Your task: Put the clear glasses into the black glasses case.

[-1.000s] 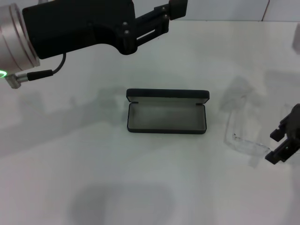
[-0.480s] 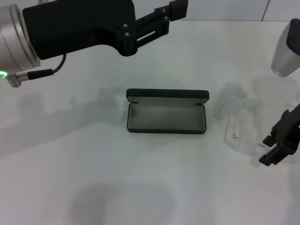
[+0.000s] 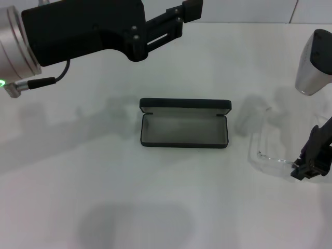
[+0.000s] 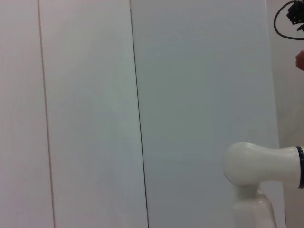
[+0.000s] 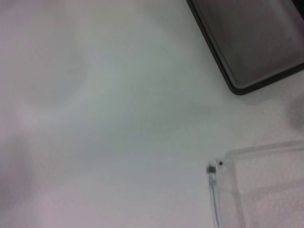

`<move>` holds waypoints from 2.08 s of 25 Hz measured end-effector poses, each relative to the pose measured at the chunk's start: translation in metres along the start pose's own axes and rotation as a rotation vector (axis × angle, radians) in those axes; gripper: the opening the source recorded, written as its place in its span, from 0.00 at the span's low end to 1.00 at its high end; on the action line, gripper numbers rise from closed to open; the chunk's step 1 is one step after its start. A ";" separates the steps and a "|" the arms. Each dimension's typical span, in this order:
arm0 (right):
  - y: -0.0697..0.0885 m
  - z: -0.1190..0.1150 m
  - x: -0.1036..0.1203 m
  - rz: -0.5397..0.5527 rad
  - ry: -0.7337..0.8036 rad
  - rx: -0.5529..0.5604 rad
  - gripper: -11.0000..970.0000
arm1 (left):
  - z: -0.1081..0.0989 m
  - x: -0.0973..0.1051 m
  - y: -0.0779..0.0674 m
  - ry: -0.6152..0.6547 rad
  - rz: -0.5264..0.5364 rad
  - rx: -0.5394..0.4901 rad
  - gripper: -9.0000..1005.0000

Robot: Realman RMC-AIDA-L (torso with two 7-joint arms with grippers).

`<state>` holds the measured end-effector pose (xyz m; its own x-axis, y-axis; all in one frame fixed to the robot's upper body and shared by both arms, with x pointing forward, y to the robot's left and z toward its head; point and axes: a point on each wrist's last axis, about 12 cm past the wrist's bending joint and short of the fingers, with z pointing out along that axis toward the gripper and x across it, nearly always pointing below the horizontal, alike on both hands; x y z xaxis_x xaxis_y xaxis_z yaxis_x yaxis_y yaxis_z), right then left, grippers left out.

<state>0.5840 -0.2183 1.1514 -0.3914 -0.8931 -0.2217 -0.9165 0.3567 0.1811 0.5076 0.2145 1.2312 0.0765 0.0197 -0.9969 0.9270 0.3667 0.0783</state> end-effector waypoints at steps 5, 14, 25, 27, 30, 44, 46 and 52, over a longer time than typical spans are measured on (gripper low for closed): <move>-0.001 0.000 -0.001 -0.002 -0.009 0.011 0.16 | 0.000 0.001 0.000 0.000 -0.004 0.000 0.34; -0.001 -0.032 0.016 0.073 -0.108 0.054 0.16 | -0.002 0.000 0.000 -0.017 -0.014 -0.003 0.33; 0.047 -0.114 0.070 -0.288 -0.789 0.141 0.13 | -0.009 -0.010 0.001 -0.070 -0.027 0.022 0.30; 0.055 -0.113 0.071 -0.396 -0.904 0.115 0.12 | -0.008 -0.014 0.001 -0.097 -0.029 0.041 0.30; 0.057 -0.104 0.066 -0.484 -1.006 0.062 0.12 | -0.005 -0.018 0.001 -0.137 -0.036 0.070 0.29; 0.049 -0.065 -0.007 -0.680 -1.012 -0.041 0.12 | 0.010 -0.015 0.004 -0.144 -0.064 0.187 0.23; 0.049 -0.066 -0.009 -0.687 -1.013 -0.042 0.12 | 0.012 -0.014 0.006 -0.141 -0.072 0.194 0.20; 0.052 -0.075 -0.014 -0.744 -1.086 -0.029 0.12 | 0.014 -0.006 0.009 -0.121 -0.097 0.195 0.13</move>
<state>0.5480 -0.2081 1.2358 0.3236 -0.1934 -0.9262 -0.9435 -0.1393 -0.3006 0.5202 0.2044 1.2380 0.0164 -0.1227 -0.9923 0.9845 0.1752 -0.0054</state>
